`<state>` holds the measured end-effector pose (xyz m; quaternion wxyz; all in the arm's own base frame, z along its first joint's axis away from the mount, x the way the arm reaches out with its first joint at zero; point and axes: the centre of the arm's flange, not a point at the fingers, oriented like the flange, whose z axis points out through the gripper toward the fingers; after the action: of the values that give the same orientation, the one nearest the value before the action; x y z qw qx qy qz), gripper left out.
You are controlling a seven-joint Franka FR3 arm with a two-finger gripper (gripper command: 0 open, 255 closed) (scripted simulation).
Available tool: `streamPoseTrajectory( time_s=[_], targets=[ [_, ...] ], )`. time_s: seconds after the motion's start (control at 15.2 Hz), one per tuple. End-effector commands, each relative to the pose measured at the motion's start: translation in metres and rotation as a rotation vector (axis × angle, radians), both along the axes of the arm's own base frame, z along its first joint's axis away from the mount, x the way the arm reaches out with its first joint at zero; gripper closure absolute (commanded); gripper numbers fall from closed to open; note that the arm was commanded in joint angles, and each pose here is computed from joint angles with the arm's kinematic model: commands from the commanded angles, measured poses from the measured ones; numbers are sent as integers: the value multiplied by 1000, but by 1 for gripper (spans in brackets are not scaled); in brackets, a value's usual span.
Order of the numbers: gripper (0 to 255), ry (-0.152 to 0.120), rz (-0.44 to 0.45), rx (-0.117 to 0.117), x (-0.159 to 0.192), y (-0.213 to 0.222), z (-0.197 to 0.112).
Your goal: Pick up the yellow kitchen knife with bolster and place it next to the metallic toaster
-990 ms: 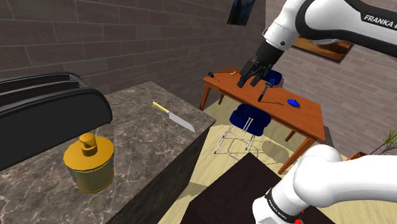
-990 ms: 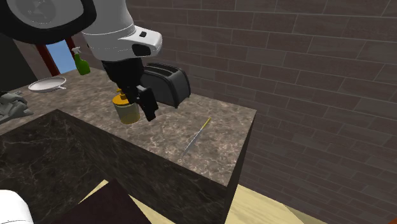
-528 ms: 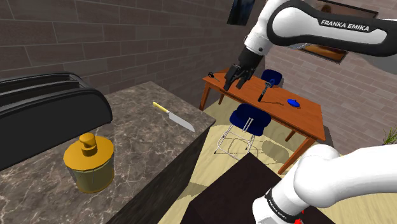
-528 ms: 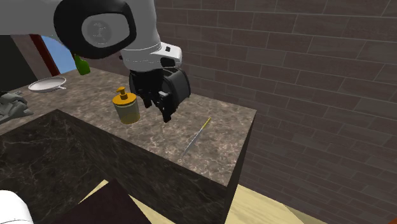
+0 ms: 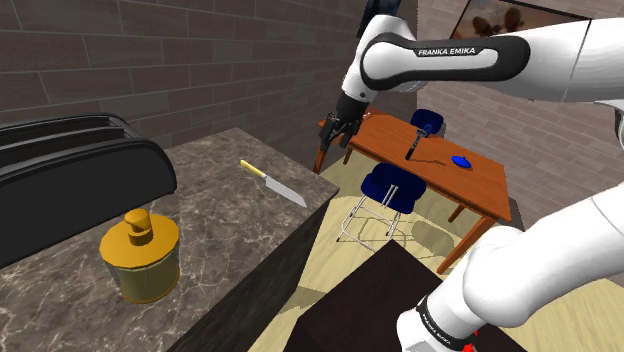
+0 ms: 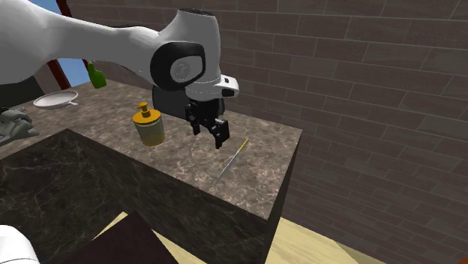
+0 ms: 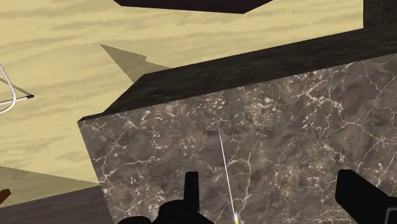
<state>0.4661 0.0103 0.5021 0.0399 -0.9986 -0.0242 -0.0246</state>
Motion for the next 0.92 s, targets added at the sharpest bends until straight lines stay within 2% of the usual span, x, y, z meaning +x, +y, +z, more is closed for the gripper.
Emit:
streamPoseTrajectory(
  time_s=[0.0, 0.86],
  targets=[
    [0, 14, 19, -2, 22, 1, -19],
    [0, 108, 142, -14, 150, 32, -145]
  ],
)
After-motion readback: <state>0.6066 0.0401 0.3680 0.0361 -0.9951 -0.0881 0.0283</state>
